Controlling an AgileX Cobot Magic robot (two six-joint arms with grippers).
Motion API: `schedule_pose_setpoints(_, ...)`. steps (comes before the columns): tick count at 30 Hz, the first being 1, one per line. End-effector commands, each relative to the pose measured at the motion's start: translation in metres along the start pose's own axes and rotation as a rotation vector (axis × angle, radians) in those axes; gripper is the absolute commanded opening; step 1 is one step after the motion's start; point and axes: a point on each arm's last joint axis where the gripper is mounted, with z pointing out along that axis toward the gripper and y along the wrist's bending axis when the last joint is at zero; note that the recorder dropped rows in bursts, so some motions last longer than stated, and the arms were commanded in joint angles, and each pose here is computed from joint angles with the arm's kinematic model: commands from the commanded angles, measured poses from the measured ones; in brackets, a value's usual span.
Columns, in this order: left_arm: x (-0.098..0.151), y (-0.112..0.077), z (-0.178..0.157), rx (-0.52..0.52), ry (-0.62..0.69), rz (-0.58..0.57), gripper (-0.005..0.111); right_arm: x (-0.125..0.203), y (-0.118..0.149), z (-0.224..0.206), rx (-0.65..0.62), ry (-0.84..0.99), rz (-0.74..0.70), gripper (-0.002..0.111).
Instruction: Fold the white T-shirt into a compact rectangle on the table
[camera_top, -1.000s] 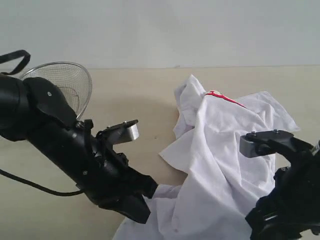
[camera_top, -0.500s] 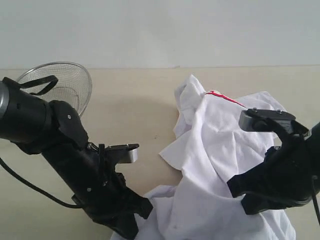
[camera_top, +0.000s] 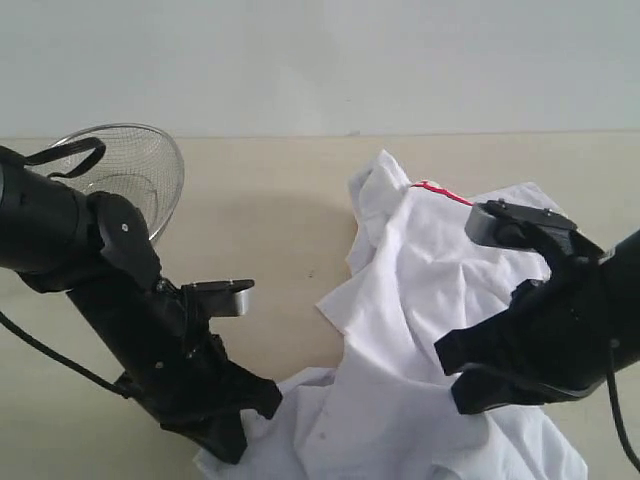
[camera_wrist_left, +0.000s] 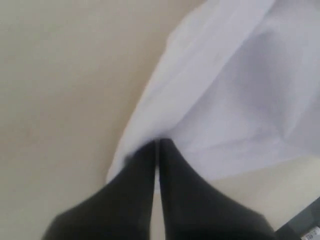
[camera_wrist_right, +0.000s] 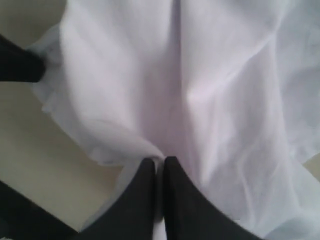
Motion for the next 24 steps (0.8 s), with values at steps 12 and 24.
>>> schedule_pose_setpoints(12,-0.004,0.023,-0.021,-0.063,-0.062,0.002,0.004,-0.031,0.043,-0.043,-0.252,-0.121,-0.109,0.000)
schedule_pose_setpoints(24,-0.005,0.030,-0.025,-0.062,-0.072,-0.024,0.004,-0.001,-0.010,-0.006,0.128,0.062,0.064,0.000)
